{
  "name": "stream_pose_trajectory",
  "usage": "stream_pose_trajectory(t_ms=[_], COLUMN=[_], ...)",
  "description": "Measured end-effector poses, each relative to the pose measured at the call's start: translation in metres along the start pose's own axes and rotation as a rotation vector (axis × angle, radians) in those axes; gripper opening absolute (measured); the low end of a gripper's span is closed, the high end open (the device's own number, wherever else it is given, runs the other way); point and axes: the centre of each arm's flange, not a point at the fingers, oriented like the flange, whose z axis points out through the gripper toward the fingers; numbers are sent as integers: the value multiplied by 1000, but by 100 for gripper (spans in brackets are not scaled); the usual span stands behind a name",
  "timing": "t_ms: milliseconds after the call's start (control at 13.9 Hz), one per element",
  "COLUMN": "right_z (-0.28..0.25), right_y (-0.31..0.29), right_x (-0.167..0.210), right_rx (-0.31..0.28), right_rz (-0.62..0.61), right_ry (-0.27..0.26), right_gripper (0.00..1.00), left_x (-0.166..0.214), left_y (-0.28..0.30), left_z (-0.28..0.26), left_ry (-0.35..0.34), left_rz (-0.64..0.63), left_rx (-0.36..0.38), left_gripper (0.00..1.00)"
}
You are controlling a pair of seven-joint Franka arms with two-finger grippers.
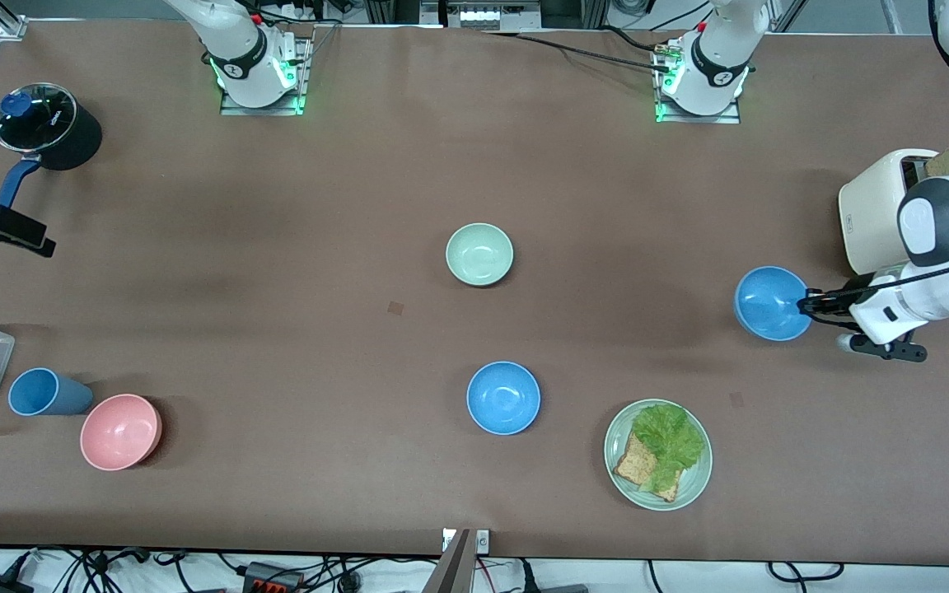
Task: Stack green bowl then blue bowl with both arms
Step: 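Lift the blue bowl with the left gripper and carry it toward the green bowl, then lower the blue bowl into the green bowl with the left gripper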
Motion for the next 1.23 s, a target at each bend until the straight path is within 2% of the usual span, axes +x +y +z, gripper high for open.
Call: stream_pose_trajectory(t_ms=[216, 433, 649, 866, 1227], right_z=[9, 13, 13, 5, 1], right_y=[1, 1, 1, 1, 1], right_x=[-16, -25, -31, -40, -43], right_rx=[3, 3, 3, 4, 5], right_rz=[-1, -3, -6, -7, -7], right_ry=[10, 6, 3, 16, 23], right_gripper=[100, 100, 100, 100, 100], left_x=[4, -1, -22, -52, -99], left_y=[73, 176, 276, 350, 431], left_z=[-7, -9, 6, 39, 81], left_ry=[-19, -33, -24, 15, 30], left_rz=[-107, -246, -406, -580, -659], left_rx=[-28, -42, -67, -121, -155], left_gripper=[4, 4, 4, 4, 4])
